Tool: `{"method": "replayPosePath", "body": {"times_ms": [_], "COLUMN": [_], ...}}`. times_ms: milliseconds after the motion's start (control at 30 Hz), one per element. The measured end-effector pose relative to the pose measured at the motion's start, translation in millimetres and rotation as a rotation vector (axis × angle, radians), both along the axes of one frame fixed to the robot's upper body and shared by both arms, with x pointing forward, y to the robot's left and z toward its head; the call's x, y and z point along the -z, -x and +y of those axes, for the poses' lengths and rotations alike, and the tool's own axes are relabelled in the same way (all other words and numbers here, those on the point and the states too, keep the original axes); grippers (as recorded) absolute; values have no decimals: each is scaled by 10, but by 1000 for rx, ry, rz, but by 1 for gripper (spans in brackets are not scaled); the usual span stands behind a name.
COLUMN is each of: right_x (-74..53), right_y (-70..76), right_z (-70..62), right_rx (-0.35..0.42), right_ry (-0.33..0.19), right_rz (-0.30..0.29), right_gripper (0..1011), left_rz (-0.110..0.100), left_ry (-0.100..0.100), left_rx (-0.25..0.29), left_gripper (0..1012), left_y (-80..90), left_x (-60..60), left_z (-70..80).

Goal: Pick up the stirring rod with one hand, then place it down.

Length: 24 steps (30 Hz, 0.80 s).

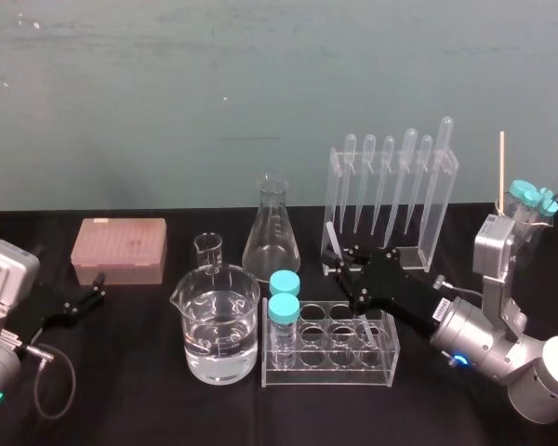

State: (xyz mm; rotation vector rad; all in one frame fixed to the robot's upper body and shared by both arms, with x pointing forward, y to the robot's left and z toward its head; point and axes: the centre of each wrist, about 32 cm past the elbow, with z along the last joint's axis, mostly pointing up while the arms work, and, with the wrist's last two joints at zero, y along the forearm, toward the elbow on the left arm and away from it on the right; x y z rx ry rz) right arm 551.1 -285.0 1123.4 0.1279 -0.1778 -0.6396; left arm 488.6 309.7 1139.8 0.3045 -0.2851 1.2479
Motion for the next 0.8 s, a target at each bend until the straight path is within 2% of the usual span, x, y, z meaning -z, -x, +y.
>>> {"method": "replayPosePath", "body": {"times_ms": [267, 367, 467, 500, 567, 633, 700, 733, 800], "right_x": [1, 0, 0, 0, -1, -1, -2, -2, -2], "right_y": [-1, -2, -2, -3, -3, -4, -4, -4, -4], "right_z": [-1, -1, -2, -2, -2, -2, -2, -2, -2], "right_rx": [1, 1, 1, 1, 1, 0, 0, 0, 0], "right_ry": [-1, -1, -1, -1, -1, -2, -2, -2, -2], "right_rz": [-1, -2, -2, -2, -3, -3, -4, -4, -4], "right_gripper": [83, 161, 281, 281, 382, 411, 499, 499, 560], "left_rz": [0, 0, 0, 0, 0, 0, 0, 0, 0], "left_ry": [0, 0, 0, 0, 0, 0, 0, 0, 0], "left_rx": [0, 0, 0, 0, 0, 0, 0, 0, 0], "left_gripper": [1000, 1000, 1000, 1000, 1000, 1000, 1000, 1000, 1000], "left_y": [0, 0, 0, 0, 0, 0, 0, 0, 0], "left_x": [0, 0, 0, 0, 0, 0, 0, 0, 0], "left_z": [0, 0, 0, 0, 0, 0, 0, 0, 0]}}
